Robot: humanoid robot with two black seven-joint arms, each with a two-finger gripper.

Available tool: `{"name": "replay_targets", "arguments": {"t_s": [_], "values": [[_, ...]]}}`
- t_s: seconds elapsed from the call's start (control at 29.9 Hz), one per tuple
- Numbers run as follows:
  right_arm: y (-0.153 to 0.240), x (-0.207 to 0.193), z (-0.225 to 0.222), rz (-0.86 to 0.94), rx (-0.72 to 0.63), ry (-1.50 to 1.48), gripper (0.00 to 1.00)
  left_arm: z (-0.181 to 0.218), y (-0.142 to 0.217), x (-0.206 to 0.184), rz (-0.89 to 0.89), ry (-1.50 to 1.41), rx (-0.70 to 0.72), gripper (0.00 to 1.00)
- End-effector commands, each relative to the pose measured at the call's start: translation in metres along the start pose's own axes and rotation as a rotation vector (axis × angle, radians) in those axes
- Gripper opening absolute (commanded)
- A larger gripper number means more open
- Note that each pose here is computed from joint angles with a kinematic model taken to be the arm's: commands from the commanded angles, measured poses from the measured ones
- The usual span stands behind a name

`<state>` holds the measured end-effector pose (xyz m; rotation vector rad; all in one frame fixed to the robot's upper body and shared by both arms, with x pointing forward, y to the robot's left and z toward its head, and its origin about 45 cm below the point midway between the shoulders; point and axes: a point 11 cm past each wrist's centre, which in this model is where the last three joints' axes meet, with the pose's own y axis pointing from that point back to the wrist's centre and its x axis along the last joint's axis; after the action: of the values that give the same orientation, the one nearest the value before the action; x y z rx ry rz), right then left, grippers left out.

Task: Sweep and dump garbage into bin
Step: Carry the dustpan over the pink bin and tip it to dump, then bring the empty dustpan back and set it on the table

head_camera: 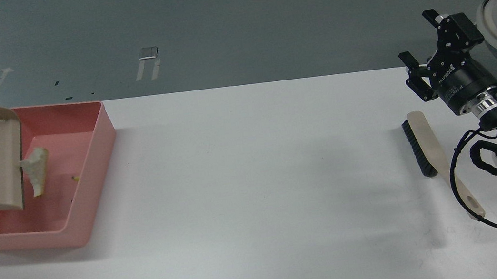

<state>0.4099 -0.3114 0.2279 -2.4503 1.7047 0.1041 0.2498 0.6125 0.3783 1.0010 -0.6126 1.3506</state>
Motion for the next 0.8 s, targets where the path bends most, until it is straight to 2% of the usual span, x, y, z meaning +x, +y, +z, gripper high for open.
{"name": "replay_targets", "arguments": {"t_s": [0.0, 0.23, 0.43, 0.64, 0.77], "values": [[0.0, -0.001, 0.001, -0.001, 0.002, -0.005, 1.0, 0.026, -0.006, 0.012, -0.007, -0.079, -0.047, 0.11], [-0.004, -0.002, -0.005, -0.001, 0.03, -0.02, 1.0, 0.056, -0.01, 0.039, 0.036, -0.075, -0.124, 0.13], [-0.005, -0.001, -0.01, 0.005, 0.072, -0.092, 1.0, 0.073, -0.009, 0.058, 0.091, 0.177, -0.257, 0.12], [-0.008, 0.0, -0.016, 0.018, 0.083, -0.084, 1.0, 0.089, -0.024, 0.021, 0.02, 0.377, -0.323, 0.11], [-0.009, 0.0, -0.017, 0.021, 0.087, -0.083, 1.0, 0.109, -0.036, -0.031, -0.095, 0.429, -0.343, 0.12]]}}
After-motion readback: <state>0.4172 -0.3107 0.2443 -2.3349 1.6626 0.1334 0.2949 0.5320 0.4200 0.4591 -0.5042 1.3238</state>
